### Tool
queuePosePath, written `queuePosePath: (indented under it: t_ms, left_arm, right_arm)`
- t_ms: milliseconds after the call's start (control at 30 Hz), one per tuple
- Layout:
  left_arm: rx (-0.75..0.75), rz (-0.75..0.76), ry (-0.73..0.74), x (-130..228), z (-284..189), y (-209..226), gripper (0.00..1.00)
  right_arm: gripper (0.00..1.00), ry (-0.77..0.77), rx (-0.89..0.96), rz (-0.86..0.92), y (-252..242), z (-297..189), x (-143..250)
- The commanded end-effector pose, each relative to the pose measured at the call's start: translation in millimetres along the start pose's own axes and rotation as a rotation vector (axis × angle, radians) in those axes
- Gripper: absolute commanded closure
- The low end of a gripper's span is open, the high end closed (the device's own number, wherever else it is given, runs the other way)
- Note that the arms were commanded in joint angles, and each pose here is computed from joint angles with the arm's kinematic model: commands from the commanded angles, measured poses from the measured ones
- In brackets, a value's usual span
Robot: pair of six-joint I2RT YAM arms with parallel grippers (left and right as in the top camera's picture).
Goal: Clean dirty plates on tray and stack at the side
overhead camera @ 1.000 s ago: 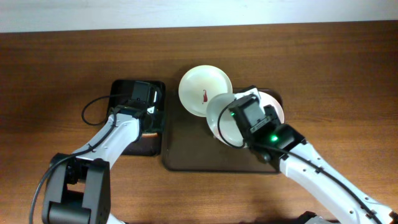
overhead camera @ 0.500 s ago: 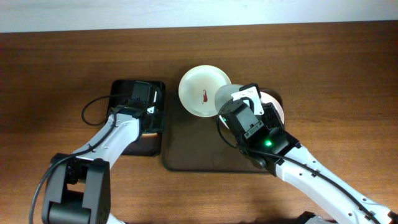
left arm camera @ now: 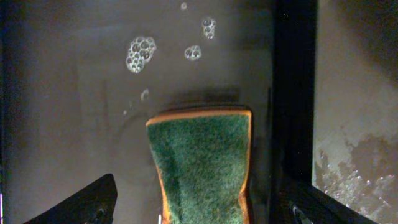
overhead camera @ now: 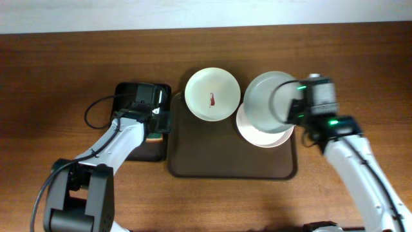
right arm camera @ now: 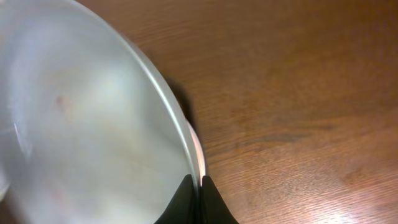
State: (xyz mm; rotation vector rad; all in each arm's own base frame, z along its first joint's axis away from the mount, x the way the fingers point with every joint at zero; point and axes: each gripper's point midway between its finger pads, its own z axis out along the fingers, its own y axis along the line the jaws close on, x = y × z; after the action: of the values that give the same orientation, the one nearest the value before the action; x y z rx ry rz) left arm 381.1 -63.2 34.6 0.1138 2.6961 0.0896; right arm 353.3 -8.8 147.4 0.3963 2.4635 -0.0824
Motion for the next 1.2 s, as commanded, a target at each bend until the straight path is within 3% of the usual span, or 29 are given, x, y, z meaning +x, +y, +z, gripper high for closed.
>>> queuePosePath:
  t_ms: [0,233,533,600,800,933,1167]
  left_arm:
    - [0.048,0.004,-0.009,-3,1,-8,0.18]
    - [0.047,0.005,-0.003,-1,2,-8,0.18]
    - [0.051,0.005,-0.001,0,3,-8,0.18]
    - [0.050,0.005,-0.001,0,3,-8,0.18]
    - [0.050,0.005,0.004,2,3,-8,0.18]
    - [0.050,0.005,0.003,2,3,-8,0.18]
    - [0.048,-0.006,0.034,10,13,-9,0.18]
  right_arm:
    - [0.96,0.017,-0.191,0.211,-24,-6,-20]
    - [0.96,0.071,-0.029,0.493,-133,14,-6]
    - [0.95,0.248,0.046,0.620,-176,67,40]
    - [0.95,0.268,0.033,0.624,-174,73,44]
    - [0.61,0.224,-0.237,0.563,-134,72,21]
    - [0.56,0.197,-0.355,0.478,-106,63,4]
    - [0.56,0.180,-0.501,0.111,-5,47,-19]
